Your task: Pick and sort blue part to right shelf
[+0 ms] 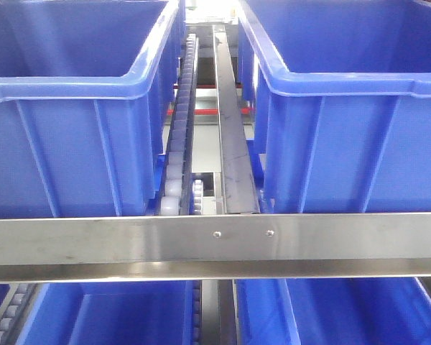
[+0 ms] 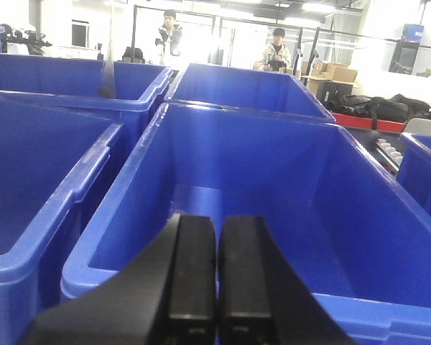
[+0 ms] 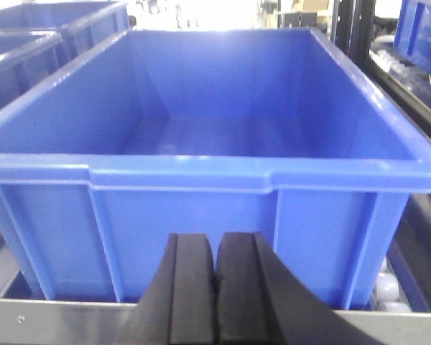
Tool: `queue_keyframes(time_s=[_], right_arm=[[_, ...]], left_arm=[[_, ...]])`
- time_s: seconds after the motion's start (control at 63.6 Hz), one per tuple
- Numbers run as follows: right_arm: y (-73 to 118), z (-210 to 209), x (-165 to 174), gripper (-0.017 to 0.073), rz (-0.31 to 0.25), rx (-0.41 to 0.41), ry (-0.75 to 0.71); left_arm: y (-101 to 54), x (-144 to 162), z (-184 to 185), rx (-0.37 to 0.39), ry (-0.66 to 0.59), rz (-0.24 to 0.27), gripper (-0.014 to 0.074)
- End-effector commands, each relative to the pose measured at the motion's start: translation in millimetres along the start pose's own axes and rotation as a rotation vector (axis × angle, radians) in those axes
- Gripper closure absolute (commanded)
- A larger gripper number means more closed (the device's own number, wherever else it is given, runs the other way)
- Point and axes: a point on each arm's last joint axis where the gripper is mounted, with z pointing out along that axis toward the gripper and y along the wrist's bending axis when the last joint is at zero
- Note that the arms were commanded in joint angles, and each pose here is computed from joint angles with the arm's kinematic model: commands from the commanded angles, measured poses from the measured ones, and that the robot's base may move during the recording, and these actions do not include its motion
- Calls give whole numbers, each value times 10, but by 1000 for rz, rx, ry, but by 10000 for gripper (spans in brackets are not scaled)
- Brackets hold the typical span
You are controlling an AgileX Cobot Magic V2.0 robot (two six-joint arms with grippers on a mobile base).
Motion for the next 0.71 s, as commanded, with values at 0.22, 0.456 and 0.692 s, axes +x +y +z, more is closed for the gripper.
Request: queue_keyframes(time_s=[0.22, 0.456, 0.692], right_arm=[[4, -33, -169, 505, -10, 5, -138], [4, -33, -169, 505, -10, 5, -138], [4, -33, -169, 505, -11, 5, -138]], left_arm=[[-15, -156, -3, 8, -96, -11, 470], [-15, -156, -3, 8, -96, -11, 470], [-15, -151, -2, 7, -94, -11, 470]])
